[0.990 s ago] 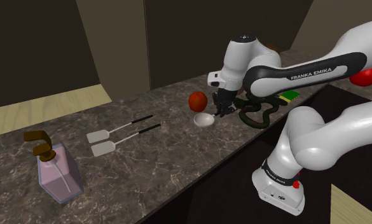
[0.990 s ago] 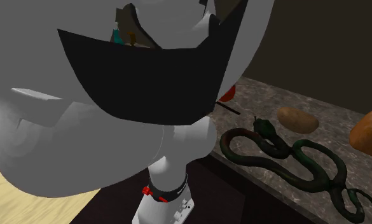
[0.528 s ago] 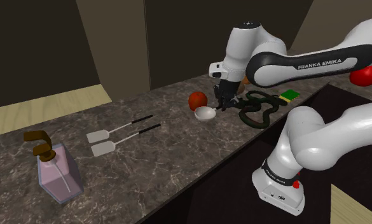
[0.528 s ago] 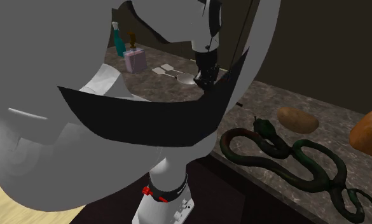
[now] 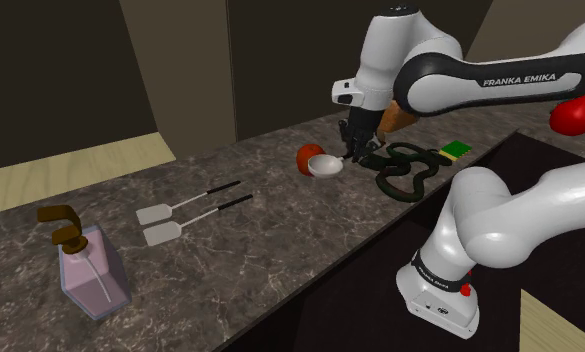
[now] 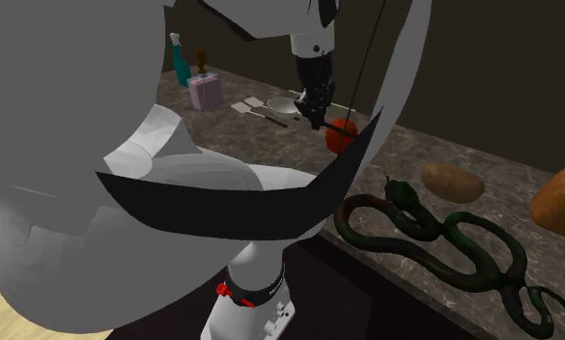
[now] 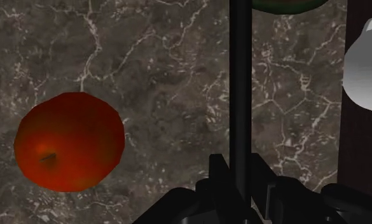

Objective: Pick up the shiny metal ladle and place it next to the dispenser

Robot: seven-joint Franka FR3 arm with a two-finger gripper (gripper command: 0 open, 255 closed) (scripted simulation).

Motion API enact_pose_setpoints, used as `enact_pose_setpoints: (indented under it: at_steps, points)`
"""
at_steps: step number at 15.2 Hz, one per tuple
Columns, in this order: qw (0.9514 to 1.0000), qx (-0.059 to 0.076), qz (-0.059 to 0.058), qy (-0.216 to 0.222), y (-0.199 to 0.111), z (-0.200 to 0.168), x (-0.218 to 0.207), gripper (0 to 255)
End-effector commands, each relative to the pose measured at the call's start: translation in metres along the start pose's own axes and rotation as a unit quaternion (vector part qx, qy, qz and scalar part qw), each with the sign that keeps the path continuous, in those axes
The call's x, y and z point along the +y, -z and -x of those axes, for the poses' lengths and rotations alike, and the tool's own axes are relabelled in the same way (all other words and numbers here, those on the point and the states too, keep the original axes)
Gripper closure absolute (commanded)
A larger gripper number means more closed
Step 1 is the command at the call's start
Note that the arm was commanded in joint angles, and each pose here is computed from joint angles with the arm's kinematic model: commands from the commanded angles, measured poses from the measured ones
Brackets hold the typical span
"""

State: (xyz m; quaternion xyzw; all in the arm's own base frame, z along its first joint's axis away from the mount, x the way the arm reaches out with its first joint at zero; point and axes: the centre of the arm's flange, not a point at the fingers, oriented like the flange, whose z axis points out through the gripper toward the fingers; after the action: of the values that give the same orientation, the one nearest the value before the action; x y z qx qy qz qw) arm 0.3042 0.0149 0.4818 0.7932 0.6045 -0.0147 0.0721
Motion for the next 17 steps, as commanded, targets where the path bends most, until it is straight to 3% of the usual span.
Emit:
enact_pose_setpoints:
  at_steps: [1, 17]
  points:
    - [1.0, 0.0, 0.0, 0.0, 0.01, 0.001, 0.001, 255]
    - [1.0, 0.0, 0.0, 0.0, 0.093, 0.01, 0.009, 255]
